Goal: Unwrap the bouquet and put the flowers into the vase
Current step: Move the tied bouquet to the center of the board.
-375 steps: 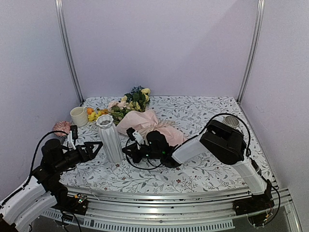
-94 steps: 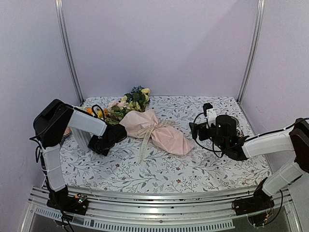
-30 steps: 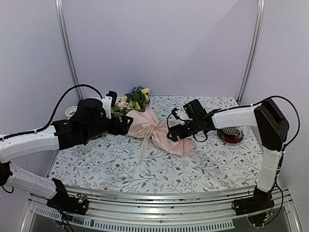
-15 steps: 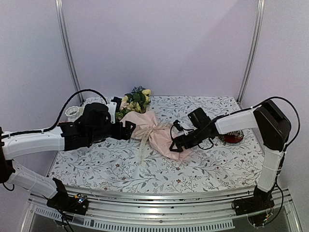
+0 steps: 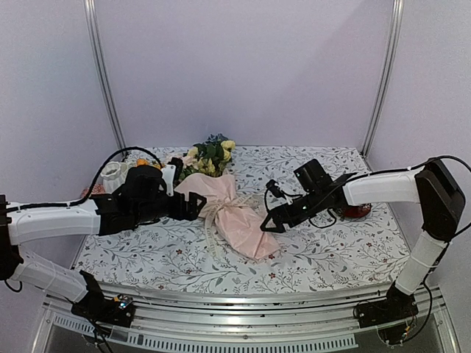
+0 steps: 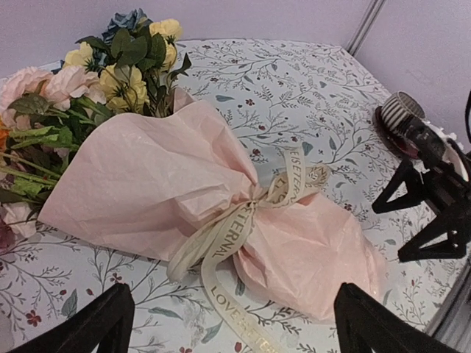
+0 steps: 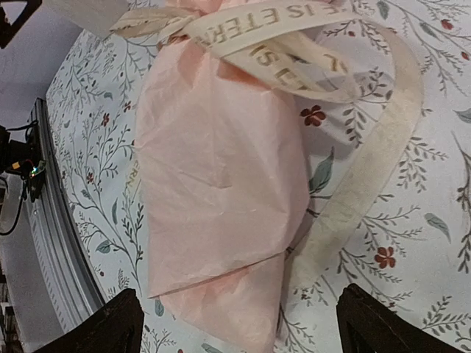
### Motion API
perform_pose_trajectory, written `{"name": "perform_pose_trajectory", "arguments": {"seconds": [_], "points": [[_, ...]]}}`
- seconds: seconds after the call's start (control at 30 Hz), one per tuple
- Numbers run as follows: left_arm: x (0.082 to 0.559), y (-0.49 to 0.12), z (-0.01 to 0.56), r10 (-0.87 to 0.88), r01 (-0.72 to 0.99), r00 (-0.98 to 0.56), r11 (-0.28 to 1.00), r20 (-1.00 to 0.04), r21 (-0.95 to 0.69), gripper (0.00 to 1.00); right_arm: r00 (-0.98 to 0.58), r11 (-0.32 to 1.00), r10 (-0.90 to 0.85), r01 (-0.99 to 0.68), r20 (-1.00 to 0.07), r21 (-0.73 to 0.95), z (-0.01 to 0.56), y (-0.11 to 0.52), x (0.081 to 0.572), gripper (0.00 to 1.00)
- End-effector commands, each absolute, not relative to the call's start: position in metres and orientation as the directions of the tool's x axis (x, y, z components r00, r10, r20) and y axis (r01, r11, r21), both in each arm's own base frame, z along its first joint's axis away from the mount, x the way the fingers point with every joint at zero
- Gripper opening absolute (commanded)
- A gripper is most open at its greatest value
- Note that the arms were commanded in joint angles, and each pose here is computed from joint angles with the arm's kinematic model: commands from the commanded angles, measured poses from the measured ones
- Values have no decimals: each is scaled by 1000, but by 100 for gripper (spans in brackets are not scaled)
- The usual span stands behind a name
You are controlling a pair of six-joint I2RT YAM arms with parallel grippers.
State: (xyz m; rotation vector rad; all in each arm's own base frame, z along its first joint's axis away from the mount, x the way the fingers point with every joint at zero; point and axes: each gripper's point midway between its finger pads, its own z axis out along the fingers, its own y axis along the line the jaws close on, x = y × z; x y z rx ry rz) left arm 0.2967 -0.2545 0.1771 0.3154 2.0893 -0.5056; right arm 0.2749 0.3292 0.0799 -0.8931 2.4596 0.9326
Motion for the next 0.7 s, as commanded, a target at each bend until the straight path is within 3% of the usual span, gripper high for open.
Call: {"name": "perform_pose_trajectory", "arguments": {"seconds": [0.0,0.17,0.67], "points": [[302,-250,177,-93,411,-560,832,-823,-373,97,-760,655,-334,-612,-557,443,90,318,311,93],[304,-248,172,-97,399,-577,833,-811,-383,98,-765,627,-326,-615,-555,479,88,332,318,89],[312,-249,141,-51,353,-635,868,-771,-348,97,-784,574,-336,-610,-522,546,73,353,326,61]]}}
